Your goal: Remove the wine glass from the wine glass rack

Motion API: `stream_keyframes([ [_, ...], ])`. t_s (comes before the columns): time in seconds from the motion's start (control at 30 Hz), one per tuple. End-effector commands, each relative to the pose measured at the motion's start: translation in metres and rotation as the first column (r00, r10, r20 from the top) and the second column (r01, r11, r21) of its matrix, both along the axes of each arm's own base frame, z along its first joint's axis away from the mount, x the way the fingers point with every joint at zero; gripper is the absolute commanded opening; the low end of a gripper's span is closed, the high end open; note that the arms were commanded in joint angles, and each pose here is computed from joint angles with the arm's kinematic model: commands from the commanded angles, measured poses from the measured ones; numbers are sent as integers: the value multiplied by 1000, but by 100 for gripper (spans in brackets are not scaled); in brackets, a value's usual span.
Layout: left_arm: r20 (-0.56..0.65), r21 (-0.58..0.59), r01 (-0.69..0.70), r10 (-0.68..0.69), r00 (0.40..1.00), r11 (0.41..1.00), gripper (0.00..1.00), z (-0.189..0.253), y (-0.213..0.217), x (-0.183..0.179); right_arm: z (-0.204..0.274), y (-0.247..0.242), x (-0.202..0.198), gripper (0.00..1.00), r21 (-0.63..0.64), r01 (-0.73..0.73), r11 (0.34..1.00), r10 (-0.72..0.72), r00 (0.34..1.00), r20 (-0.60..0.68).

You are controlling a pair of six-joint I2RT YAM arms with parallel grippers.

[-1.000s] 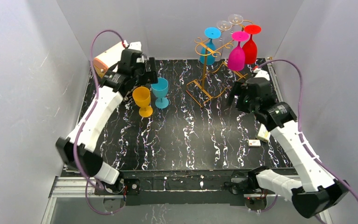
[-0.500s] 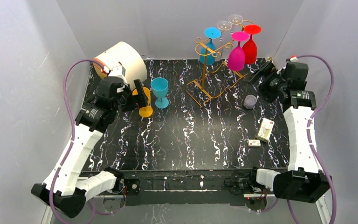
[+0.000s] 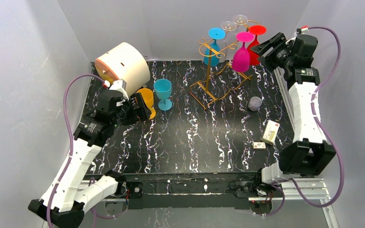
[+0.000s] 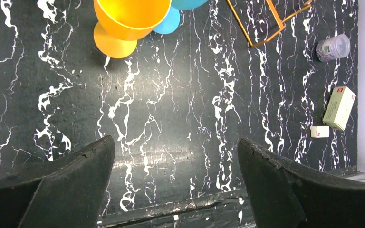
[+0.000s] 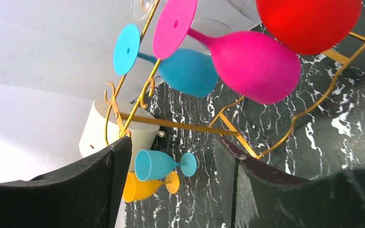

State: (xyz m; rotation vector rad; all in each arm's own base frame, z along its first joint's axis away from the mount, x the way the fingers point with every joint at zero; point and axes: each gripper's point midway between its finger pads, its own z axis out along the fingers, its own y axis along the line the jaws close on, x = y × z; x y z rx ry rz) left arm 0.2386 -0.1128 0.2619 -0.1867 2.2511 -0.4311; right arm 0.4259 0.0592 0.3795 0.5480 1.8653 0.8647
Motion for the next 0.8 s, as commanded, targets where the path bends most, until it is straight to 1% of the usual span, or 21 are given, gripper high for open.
stream_keyframes([
  [0.0,-17,-26,11,-11,1000,1000,98,-4,0,-11,34,2,25,70,49,-16,999,12,995,95],
  [0.27,-11,-32,11,-11,1000,999,98,-2,1,-14,31,0,63,61,91,5,996,-13,996,91],
  [0.4,-9,-18,15,-15,1000,1000,98,5,1,-12,26,-4,78,59,108,52,993,-63,994,93],
  [0.53,-10,-7,27,-27,1000,1000,98,7,2,-14,24,2,91,53,125,45,991,-57,994,95],
  [0.63,-14,76,18,-17,1000,997,98,9,15,-16,24,9,98,53,126,54,991,-69,990,120],
  [0.7,-22,126,14,-12,1000,992,98,11,23,-15,19,9,104,52,132,67,989,-82,991,110],
  [0.77,-29,150,26,-22,999,988,98,13,24,-15,16,7,109,52,130,87,988,-101,990,101],
])
